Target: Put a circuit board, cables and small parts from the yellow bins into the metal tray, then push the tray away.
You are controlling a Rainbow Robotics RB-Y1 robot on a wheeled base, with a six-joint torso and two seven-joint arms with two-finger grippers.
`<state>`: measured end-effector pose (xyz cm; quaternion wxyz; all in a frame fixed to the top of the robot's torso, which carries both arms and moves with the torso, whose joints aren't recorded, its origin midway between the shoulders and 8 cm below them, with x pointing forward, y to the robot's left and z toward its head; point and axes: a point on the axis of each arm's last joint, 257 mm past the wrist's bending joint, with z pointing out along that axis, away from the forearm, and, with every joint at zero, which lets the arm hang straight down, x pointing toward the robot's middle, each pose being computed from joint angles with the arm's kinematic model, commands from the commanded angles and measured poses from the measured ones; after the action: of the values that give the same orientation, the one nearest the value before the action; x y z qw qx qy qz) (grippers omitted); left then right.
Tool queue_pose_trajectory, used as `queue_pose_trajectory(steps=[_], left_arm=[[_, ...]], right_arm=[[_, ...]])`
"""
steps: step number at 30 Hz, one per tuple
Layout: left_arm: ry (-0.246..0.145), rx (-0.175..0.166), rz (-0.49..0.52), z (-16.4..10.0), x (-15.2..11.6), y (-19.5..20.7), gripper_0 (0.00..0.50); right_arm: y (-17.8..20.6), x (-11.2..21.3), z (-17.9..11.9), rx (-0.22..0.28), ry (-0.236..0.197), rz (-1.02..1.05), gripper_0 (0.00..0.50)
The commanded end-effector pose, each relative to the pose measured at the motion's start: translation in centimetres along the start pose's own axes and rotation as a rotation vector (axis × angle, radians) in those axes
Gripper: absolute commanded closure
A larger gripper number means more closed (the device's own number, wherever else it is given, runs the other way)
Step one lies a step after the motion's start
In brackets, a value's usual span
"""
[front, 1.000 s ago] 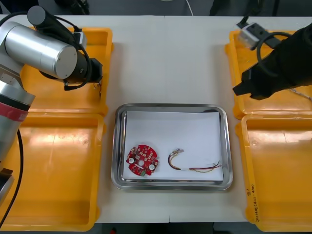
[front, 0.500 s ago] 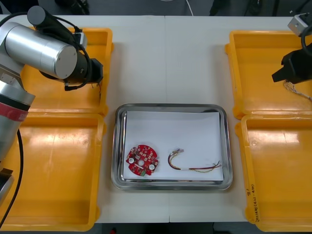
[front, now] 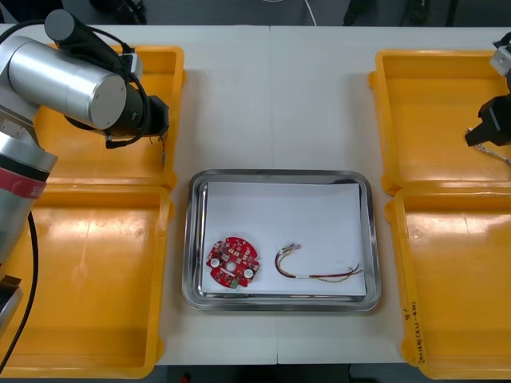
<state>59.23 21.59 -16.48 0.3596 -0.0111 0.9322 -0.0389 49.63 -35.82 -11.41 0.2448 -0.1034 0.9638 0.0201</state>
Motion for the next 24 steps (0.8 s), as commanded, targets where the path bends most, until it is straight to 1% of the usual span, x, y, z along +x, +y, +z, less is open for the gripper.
queue_pose_trajectory(steps=[1, 6, 8, 9, 11, 13, 15, 18, 21, 24], left_arm=[[-0.057, 0.041, 0.0, -1.7, -3.0, -2.0, 0.5], [-0.046, 0.023, 0.018, -2.4, -3.4, -0.2, 0.5], [-0.035, 0.007, 0.032, -2.9, -3.5, 1.0, 0.5], [-0.033, 0.006, 0.033, -2.9, -3.5, 1.2, 0.5], [-0.026, -0.008, 0.025, -3.2, -3.6, 2.2, 0.5], [-0.028, -0.012, 0.026, -3.4, -3.7, 2.6, 0.5], [-0.033, -0.019, 0.023, -3.5, -3.9, 3.1, 0.5], [-0.023, -0.033, 0.015, -3.9, -3.9, 4.3, 0.5], [-0.014, -0.045, 0.007, -4.5, -4.0, 5.5, 0.5], [-0.005, -0.058, 0.021, -5.1, -4.1, 7.2, 0.5]], right_arm=[[-3.0, -3.0, -2.8, 0.057, -0.089, -0.017, 0.0], [-3.6, -3.6, -2.2, 0.057, -0.111, -0.02, 0.0], [-3.9, -3.7, -2.0, 0.058, -0.116, -0.026, 0.0], [-4.0, -3.8, -1.9, 0.059, -0.116, -0.027, 0.0], [-4.1, -3.7, -1.6, 0.06, -0.114, -0.036, 0.0], [-4.3, -3.8, -1.4, 0.061, -0.115, -0.049, 0.0], [-4.7, -3.9, -1.3, 0.071, -0.119, -0.086, 0.0], [-5.5, -4.1, -0.5, 0.079, -0.126, -0.129, 0.0], [-6.3, -4.6, 0.0, 0.088, -0.141, -0.169, 0.0], [-7.0, -4.9, 0.3, 0.099, -0.148, -0.194, 0.0]])
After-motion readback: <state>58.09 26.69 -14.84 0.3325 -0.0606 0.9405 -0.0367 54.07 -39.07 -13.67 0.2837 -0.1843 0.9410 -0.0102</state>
